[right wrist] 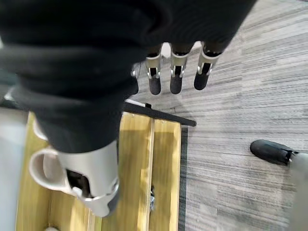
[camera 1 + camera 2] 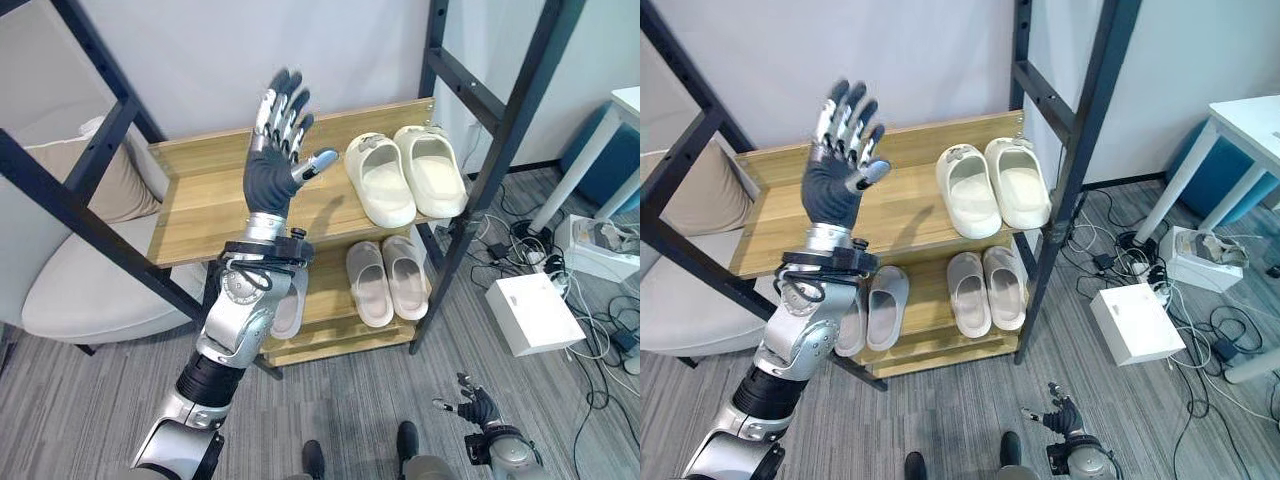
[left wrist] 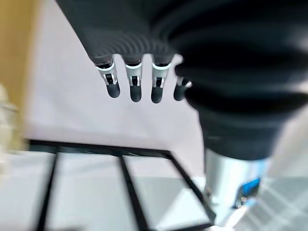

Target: Arrange the slippers neatly on the shoe rack.

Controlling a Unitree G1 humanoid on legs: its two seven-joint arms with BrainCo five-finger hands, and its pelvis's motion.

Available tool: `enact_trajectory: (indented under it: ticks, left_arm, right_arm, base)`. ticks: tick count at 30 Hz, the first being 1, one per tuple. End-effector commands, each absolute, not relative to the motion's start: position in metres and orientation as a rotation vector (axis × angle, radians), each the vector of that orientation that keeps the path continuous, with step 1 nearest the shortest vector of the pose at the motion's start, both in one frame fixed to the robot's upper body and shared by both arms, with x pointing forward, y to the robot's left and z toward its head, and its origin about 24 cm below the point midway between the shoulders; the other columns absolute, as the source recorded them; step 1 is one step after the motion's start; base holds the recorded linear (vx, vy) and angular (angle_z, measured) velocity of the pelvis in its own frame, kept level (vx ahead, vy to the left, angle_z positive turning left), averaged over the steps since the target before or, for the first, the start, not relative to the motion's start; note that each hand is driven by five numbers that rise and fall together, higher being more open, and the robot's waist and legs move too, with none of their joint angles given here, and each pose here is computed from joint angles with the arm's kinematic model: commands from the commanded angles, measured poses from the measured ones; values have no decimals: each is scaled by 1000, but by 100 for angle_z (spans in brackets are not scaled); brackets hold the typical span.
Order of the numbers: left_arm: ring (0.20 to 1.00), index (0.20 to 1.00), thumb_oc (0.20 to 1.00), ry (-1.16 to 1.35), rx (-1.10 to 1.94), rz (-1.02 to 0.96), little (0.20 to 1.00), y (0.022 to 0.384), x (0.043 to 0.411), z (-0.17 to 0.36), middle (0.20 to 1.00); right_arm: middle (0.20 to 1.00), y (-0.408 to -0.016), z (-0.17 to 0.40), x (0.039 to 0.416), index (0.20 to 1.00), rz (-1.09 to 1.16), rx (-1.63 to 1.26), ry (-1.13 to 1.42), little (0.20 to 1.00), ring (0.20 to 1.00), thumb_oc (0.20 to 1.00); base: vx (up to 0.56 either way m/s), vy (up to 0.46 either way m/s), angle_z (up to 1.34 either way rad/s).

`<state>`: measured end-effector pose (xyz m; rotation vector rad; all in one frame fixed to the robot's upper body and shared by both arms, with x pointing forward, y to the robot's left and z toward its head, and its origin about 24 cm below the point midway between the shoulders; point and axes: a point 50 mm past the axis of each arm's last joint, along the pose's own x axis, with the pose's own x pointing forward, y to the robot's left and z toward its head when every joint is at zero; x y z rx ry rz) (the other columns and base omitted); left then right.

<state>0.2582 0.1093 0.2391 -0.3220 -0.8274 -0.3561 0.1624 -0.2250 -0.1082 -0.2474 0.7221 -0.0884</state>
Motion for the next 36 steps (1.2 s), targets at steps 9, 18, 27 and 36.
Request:
enact_trajectory:
  ticks: [9, 18, 27, 36]
  left_arm:
    - [1000, 1000, 1000, -803, -127, -800, 1000, 93, 203, 212, 1000]
    - [1000, 1000, 1000, 92, 247, -706, 1000, 104, 213, 3, 1000]
    - [1000, 1000, 1000, 397, -21, -161, 1000, 154, 212, -57, 1000]
    - [1000, 1000, 1000, 564, -158, 96, 1000, 175, 194, -90, 1000]
  right_arm:
    - [1000, -200, -92, 199, 1000, -26, -148, 573, 1000, 1000, 1000]
    - [1000, -186, -90, 210, 1000, 6, -98, 555, 1000, 1000, 1000]
    - [1000, -192, -88, 202, 1000, -40, -124, 547, 1000, 1000, 1000]
    - [1000, -205, -91, 194, 1000, -114, -122, 572, 1000, 1000, 1000]
  base:
    - [-19, 4, 12]
    - [-16, 9, 4]
    - [0, 3, 0]
    - [1, 0, 0]
